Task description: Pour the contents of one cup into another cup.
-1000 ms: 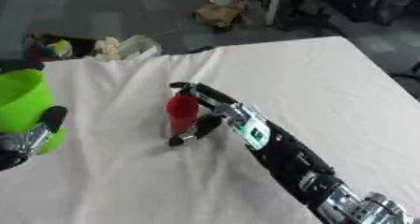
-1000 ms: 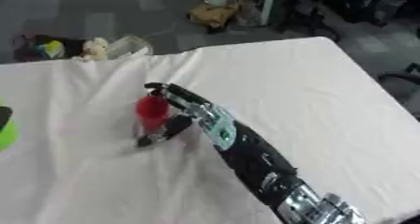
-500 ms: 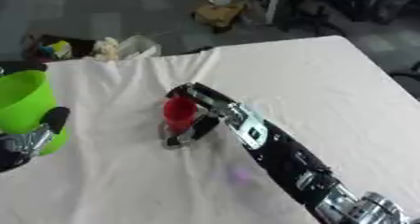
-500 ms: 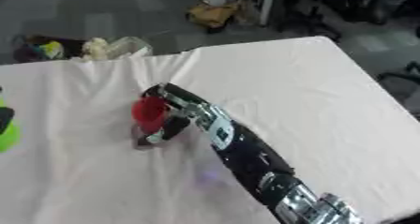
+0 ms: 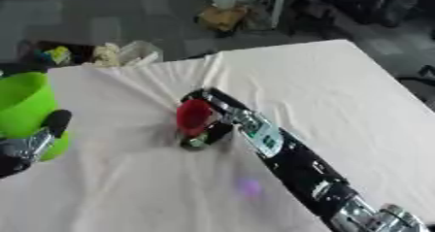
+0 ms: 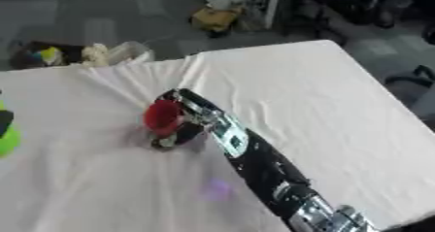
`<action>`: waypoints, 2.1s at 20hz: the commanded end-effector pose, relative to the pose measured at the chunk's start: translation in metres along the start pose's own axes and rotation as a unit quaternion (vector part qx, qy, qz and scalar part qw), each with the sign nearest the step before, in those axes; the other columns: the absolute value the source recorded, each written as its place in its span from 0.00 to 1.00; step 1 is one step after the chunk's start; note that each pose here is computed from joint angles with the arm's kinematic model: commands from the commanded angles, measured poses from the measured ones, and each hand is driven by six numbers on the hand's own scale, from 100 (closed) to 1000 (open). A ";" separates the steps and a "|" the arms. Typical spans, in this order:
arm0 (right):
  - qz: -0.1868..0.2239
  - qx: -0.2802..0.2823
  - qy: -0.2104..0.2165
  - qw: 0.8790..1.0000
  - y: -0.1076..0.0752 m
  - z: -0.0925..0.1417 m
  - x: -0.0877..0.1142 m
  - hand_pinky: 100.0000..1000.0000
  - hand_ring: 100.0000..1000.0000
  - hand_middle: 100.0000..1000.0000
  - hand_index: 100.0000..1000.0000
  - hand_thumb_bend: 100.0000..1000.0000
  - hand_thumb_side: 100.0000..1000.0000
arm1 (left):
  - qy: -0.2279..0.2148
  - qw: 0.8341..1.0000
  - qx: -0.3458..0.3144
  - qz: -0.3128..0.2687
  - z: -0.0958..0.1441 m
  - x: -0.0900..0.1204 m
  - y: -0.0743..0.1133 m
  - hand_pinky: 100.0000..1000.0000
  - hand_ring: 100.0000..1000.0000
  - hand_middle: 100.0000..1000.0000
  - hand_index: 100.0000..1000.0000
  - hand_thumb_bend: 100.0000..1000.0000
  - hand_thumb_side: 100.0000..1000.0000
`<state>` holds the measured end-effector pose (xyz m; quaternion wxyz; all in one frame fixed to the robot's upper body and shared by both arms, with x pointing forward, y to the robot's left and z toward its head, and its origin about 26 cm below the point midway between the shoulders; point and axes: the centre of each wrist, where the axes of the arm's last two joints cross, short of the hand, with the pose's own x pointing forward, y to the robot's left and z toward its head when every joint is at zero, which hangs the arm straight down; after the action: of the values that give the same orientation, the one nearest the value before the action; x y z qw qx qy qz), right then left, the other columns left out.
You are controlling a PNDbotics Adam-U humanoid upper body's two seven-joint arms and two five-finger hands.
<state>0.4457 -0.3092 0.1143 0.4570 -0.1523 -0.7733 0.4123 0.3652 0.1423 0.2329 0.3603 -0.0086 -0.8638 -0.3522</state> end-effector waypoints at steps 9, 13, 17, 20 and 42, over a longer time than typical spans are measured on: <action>0.030 -0.074 0.036 0.996 -0.068 0.047 -0.011 0.44 0.80 0.00 0.32 0.52 0.00 | 0.008 1.000 0.003 -0.017 0.007 -0.002 0.010 0.39 0.32 0.51 0.75 0.00 0.22; 0.026 -0.080 0.033 0.996 -0.072 0.046 -0.010 0.44 0.80 0.00 0.32 0.52 0.00 | 0.014 1.000 0.000 -0.019 0.009 -0.005 0.009 0.39 0.32 0.51 0.75 0.00 0.22; 0.038 -0.084 0.024 0.995 -0.085 0.044 -0.004 0.44 0.79 0.00 0.33 0.51 0.02 | 0.021 1.000 -0.004 -0.018 0.013 -0.008 0.006 0.39 0.32 0.51 0.75 0.00 0.23; 0.056 -0.084 0.019 0.995 -0.098 0.045 0.000 0.45 0.79 0.01 0.33 0.49 0.03 | 0.020 1.000 -0.001 -0.015 0.016 -0.009 0.006 0.39 0.32 0.51 0.75 0.00 0.22; 0.119 -0.052 -0.052 0.990 -0.124 0.011 0.042 0.46 0.77 0.01 0.35 0.39 0.10 | 0.075 0.993 -0.068 -0.061 0.032 -0.049 -0.024 0.39 0.32 0.50 0.70 0.00 0.21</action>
<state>0.4322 -0.3671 0.2135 0.3787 -0.2354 -0.7911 0.4187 0.3741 0.1586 0.1648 0.4151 0.0426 -0.8040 -0.4237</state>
